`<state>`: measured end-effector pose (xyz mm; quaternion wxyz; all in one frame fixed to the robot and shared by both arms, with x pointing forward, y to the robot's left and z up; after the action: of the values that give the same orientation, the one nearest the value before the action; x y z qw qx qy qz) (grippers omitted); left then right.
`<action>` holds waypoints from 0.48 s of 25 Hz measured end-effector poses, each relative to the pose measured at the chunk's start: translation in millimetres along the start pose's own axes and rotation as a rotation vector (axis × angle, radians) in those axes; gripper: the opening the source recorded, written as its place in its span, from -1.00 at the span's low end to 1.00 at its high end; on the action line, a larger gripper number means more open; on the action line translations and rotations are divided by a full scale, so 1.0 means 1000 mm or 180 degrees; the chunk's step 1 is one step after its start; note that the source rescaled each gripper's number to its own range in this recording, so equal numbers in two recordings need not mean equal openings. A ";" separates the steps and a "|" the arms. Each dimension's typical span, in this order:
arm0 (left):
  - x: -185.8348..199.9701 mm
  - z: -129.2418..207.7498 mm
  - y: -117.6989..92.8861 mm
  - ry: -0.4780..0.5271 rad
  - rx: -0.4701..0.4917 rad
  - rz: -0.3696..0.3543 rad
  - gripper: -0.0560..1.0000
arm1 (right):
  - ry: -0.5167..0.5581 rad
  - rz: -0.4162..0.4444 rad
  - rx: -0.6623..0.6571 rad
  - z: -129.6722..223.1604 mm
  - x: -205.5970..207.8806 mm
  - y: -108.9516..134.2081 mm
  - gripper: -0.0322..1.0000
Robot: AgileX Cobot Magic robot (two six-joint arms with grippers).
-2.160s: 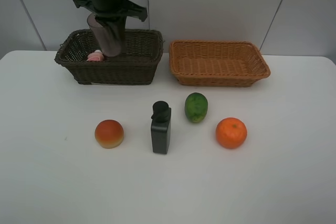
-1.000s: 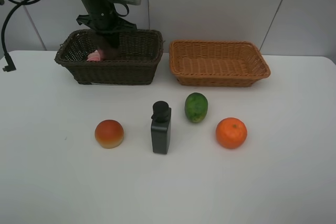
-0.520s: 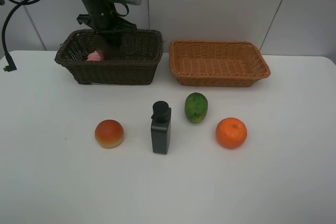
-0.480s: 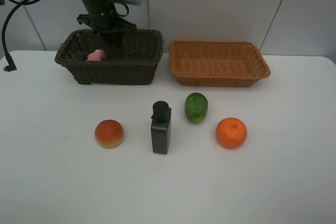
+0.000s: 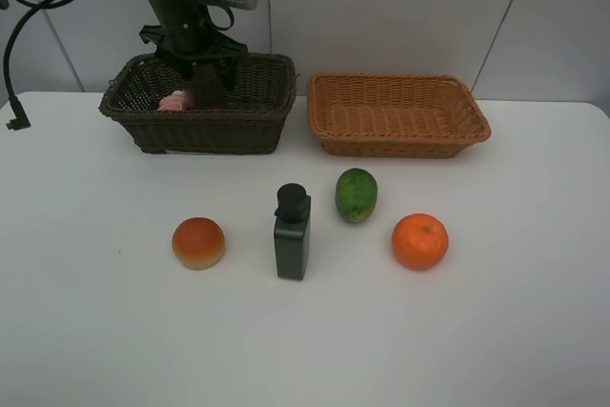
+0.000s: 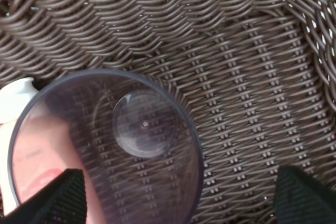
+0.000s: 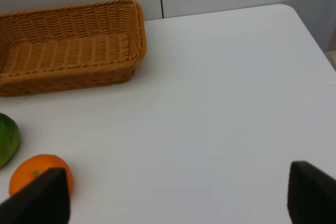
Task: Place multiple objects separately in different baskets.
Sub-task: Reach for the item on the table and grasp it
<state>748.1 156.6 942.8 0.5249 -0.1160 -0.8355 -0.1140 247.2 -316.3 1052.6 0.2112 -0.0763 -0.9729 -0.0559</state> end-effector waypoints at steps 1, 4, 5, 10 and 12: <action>0.002 -0.001 -0.001 -0.0005 -0.0029 -0.0010 0.87 | 0.0000 0.0000 0.0000 0.000 0.000 0.000 0.51; 0.021 -0.006 -0.004 -0.0081 -0.0099 -0.0043 0.87 | 0.0000 0.0000 0.0000 0.000 0.000 0.000 0.51; 0.029 -0.008 -0.004 -0.0114 -0.0109 -0.0047 0.87 | 0.0000 0.0000 0.0000 0.000 0.000 0.000 0.51; 0.069 -0.014 -0.005 -0.0239 -0.0117 -0.0055 0.87 | 0.0000 0.0000 0.0000 0.000 0.000 0.000 0.51; 0.077 -0.013 -0.007 -0.0196 -0.0128 -0.0053 0.87 | 0.0000 0.0000 0.0000 0.000 0.000 0.000 0.51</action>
<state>724.4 151.3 1017.4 0.4956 -0.1232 -0.8496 -0.1316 247.2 -316.3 1052.6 0.2112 -0.0763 -0.9729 -0.0559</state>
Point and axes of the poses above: a point on each arm's last joint axis where the gripper is mounted, x pointing back along that axis away from the gripper, y along the wrist's bending axis when the last joint is at zero, z = x × y, the point moved 2 cm from there along -x, pointing out along that axis toward the gripper, and after that the axes turned 2 degrees about -x, right-handed, at the moved point
